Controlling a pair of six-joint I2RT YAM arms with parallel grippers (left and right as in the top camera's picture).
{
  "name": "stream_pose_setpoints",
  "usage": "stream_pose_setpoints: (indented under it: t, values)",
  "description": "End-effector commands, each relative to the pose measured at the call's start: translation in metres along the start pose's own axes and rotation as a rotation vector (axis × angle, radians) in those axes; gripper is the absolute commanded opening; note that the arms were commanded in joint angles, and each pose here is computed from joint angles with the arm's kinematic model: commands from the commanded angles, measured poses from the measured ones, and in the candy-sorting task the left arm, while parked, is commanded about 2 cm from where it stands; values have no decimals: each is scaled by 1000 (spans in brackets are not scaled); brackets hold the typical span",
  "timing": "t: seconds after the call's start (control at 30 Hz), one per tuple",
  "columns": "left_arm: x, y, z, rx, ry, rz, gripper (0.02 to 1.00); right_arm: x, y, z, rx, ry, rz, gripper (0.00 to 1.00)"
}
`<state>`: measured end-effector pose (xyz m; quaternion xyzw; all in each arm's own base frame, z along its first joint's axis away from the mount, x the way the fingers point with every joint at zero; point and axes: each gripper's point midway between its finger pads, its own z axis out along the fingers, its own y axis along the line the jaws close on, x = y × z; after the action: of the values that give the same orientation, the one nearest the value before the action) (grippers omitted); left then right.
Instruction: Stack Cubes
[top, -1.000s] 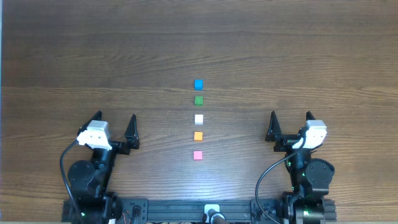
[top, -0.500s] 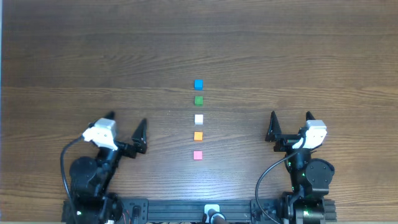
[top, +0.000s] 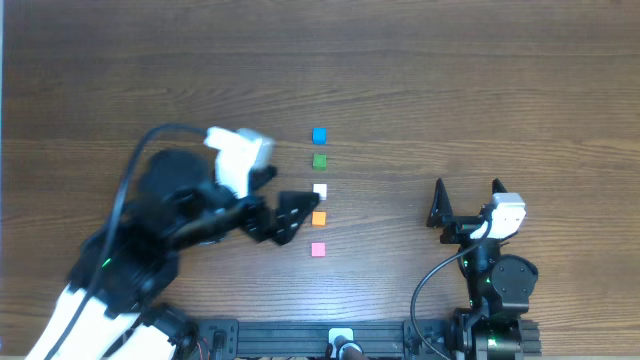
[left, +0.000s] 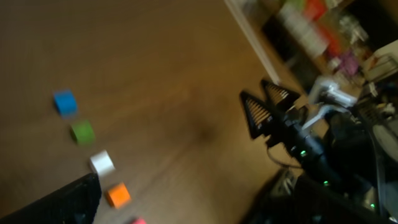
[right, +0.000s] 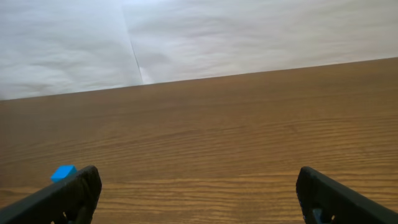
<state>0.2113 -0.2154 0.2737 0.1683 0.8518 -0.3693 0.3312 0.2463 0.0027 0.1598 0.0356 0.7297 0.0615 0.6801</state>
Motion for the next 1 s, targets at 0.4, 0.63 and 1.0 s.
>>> stream_pose_setpoints:
  t: [0.4, 0.63, 1.0]
  values:
    - [145, 49, 96, -534, 497, -469, 996, 2, 0, 0, -2, 1, 2, 991]
    - [183, 66, 109, -712, 556, -531, 967, 2, 0, 0, -2, 1, 2, 991]
    - [204, 81, 126, -774, 603, -538, 862, 2, 0, 0, -2, 1, 2, 991]
